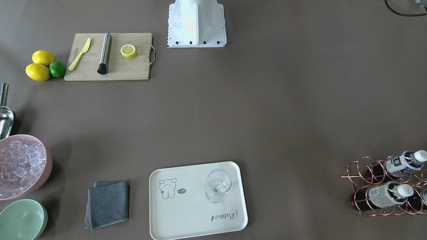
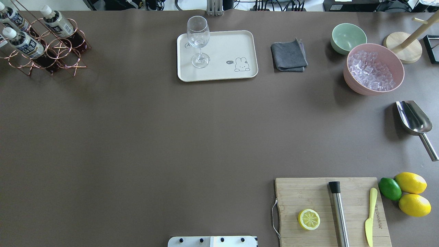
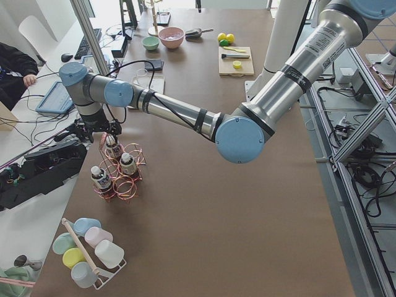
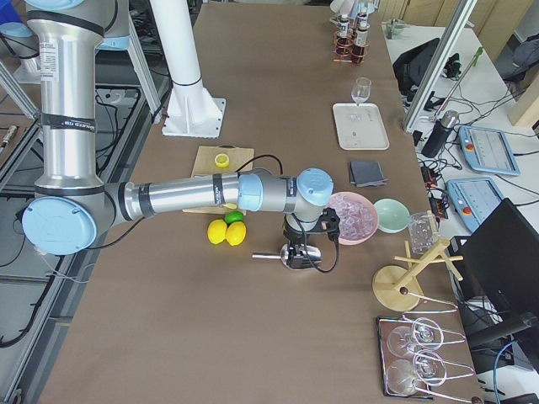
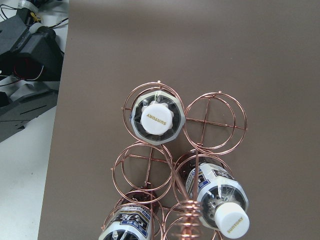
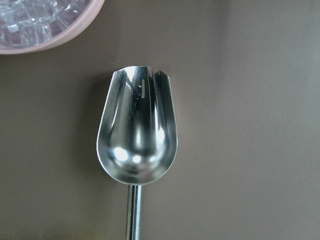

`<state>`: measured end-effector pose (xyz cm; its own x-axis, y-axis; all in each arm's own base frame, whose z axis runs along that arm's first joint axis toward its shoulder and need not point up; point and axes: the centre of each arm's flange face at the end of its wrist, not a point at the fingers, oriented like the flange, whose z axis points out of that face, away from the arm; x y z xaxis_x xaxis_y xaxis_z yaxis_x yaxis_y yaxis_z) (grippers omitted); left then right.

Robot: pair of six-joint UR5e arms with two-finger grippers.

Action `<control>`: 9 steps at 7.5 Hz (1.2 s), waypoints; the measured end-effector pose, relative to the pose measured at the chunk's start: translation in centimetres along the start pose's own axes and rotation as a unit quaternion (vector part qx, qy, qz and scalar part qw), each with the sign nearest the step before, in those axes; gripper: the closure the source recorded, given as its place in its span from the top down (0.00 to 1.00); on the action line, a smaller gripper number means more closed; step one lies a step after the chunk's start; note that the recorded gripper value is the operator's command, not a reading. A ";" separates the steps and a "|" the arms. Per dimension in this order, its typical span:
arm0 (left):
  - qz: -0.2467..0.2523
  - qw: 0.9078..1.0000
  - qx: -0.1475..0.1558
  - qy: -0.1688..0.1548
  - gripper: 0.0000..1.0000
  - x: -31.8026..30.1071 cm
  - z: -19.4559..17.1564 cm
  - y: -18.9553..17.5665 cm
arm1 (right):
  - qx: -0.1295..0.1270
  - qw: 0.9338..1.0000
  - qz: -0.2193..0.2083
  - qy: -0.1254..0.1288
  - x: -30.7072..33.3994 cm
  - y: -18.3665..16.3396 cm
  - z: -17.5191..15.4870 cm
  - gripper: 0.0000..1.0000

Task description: Take tea from basket to plate

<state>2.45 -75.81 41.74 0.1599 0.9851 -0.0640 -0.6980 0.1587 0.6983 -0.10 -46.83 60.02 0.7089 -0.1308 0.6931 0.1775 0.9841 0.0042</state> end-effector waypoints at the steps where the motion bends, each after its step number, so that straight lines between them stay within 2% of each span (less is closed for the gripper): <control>1: 0.000 1.000 0.000 0.001 0.74 0.0 0.0 0.0 | 0.000 1.000 0.000 0.000 0.0 0.0 0.0 1.00; 2: 0.002 1.000 0.000 0.001 0.67 0.0 0.0 0.1 | 0.000 1.000 0.000 0.000 0.0 0.0 0.0 1.00; 5: 0.004 1.000 -0.002 0.004 0.54 -0.1 -0.2 0.7 | -0.001 1.000 0.001 0.000 0.0 0.0 0.0 1.00; 6: 0.000 1.000 -0.003 0.006 0.40 -0.1 -0.4 0.9 | -0.001 1.000 0.001 0.000 0.0 0.0 0.0 1.00; 9: -0.005 1.000 -0.003 0.005 0.14 -0.2 -0.9 1.3 | -0.001 1.000 0.001 0.000 0.0 0.0 0.0 1.00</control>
<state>0.89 -75.73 41.98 0.1591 0.9841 -0.0786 -0.7007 0.1687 0.6933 -0.09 -46.80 60.06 0.7093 -0.1280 0.6932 0.1774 0.9841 0.0003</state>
